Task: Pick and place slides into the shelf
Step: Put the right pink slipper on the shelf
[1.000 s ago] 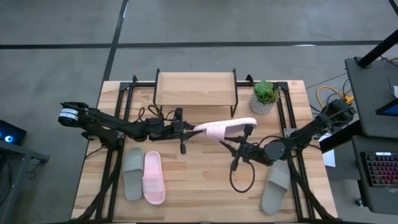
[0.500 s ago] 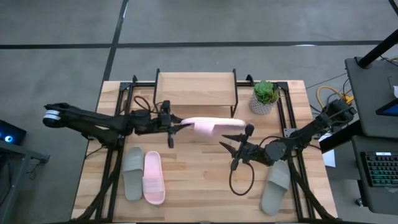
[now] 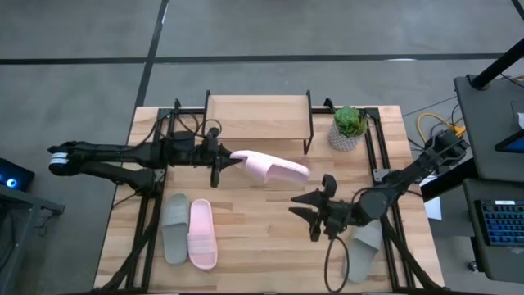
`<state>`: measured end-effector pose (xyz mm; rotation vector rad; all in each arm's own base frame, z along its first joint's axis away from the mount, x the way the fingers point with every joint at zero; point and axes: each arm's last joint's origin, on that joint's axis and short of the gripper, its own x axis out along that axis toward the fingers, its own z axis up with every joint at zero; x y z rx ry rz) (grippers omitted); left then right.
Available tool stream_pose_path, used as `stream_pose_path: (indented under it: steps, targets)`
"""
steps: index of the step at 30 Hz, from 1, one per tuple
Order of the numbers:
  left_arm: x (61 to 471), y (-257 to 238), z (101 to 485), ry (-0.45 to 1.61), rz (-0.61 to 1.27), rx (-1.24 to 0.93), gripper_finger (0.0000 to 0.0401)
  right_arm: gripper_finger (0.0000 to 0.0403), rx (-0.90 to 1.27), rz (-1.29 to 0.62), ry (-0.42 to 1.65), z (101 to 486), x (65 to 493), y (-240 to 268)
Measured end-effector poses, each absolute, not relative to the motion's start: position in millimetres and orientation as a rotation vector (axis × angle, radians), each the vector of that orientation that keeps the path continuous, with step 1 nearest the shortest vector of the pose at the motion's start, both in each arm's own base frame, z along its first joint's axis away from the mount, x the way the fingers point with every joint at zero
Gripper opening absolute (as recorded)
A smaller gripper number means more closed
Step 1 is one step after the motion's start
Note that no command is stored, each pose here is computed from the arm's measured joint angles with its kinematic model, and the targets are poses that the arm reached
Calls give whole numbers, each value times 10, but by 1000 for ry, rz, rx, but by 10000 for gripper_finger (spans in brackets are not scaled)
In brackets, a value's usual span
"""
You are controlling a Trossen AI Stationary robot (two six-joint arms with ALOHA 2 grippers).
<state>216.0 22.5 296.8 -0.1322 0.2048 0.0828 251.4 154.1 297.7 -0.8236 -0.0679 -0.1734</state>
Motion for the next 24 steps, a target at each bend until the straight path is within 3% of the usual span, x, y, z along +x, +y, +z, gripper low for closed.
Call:
stream_pose_path:
  steps: [6, 15, 24]
  targets:
    - [2144, 316, 2970, 323, -32, -297, 12, 150, -986, -193, -30, 2963, 2495, 1595]
    - [2119, 316, 2970, 349, -149, -353, 12, 202, -1167, -354, 227, 2791, 2516, 1575]
    - [2094, 383, 2960, 358, -188, -336, 12, 217, -1278, -286, 227, 2858, 2440, 1772]
